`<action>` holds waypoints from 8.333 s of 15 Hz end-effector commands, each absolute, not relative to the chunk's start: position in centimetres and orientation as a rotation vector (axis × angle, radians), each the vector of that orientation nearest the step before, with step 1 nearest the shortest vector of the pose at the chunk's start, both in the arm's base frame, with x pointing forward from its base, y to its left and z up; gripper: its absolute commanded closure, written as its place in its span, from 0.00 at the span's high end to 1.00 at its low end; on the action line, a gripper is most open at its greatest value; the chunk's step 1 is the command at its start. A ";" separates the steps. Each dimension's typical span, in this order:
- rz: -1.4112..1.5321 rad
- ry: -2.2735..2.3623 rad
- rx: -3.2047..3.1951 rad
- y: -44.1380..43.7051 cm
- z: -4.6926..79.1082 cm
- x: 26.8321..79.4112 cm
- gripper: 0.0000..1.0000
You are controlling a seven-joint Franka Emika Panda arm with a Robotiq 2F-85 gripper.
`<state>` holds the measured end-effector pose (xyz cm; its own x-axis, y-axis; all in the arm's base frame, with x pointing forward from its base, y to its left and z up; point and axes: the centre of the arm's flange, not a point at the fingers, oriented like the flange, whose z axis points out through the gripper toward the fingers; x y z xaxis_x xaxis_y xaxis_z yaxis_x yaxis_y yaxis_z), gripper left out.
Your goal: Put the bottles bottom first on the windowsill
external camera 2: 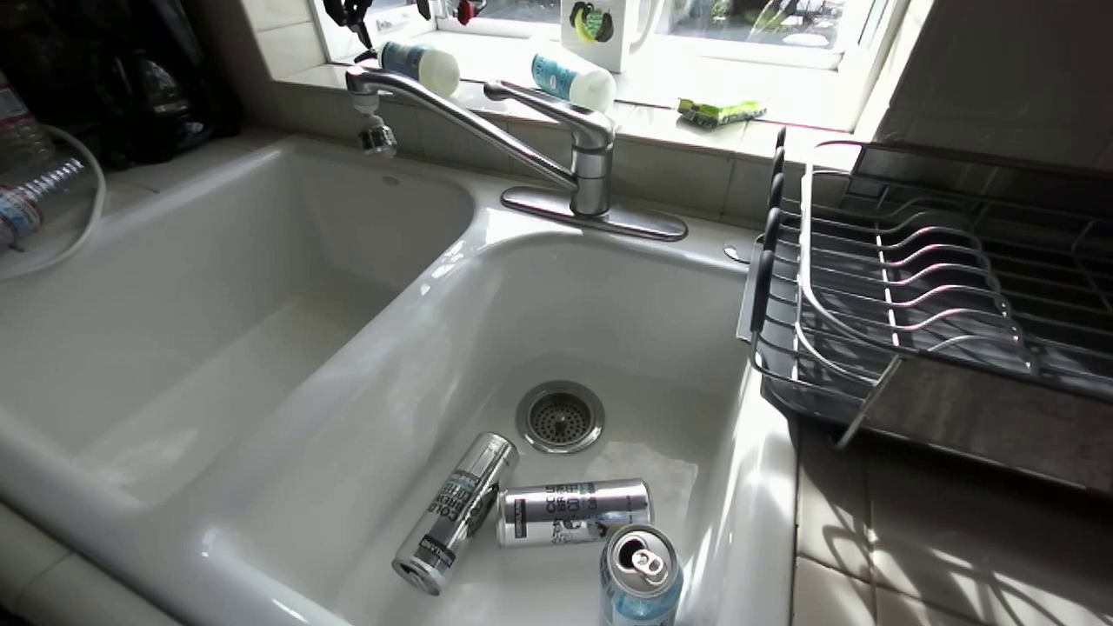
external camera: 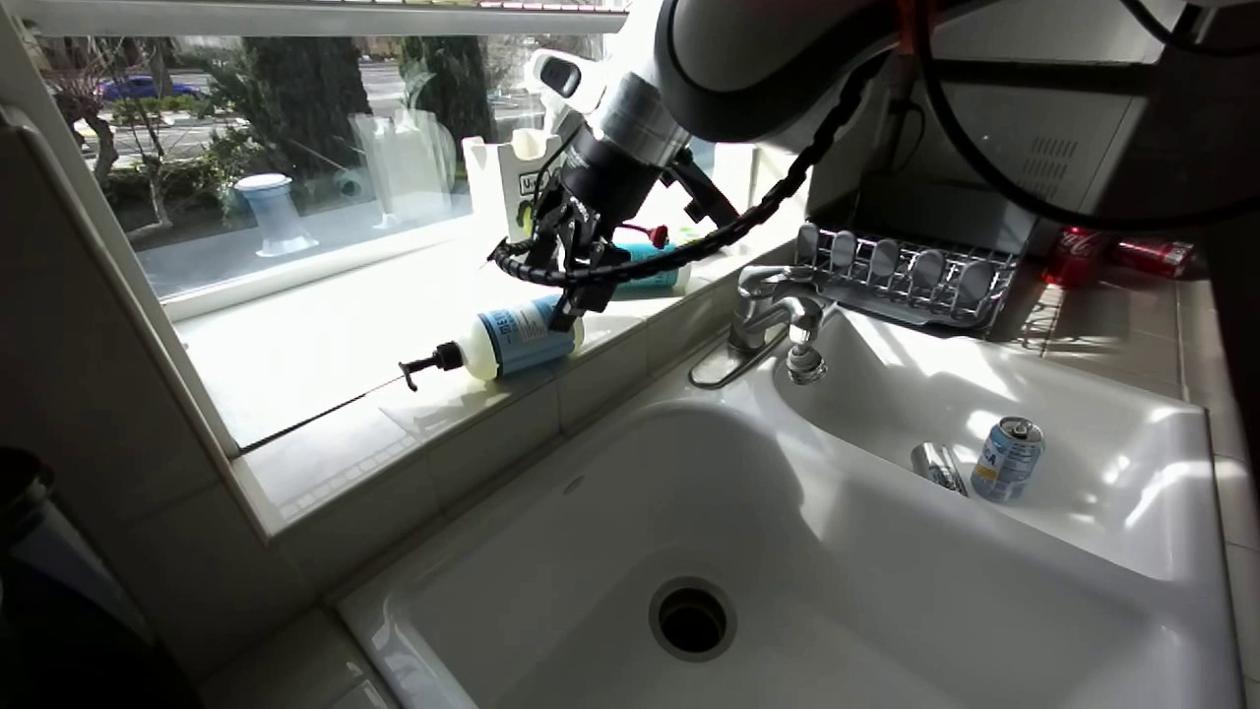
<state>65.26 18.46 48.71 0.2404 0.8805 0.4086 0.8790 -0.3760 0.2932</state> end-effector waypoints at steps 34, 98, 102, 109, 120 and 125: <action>0.702 1.596 2.390 20.5 42.7 67.9 1.00; 2.441 0.808 2.545 20.0 36.9 62.4 0.45; 2.457 0.696 2.648 21.1 36.9 62.8 0.45; 2.370 0.562 2.738 22.0 35.5 64.3 0.45; 2.362 0.540 2.622 21.7 35.1 65.8 0.45; 2.361 0.518 2.612 22.2 34.6 65.9 0.45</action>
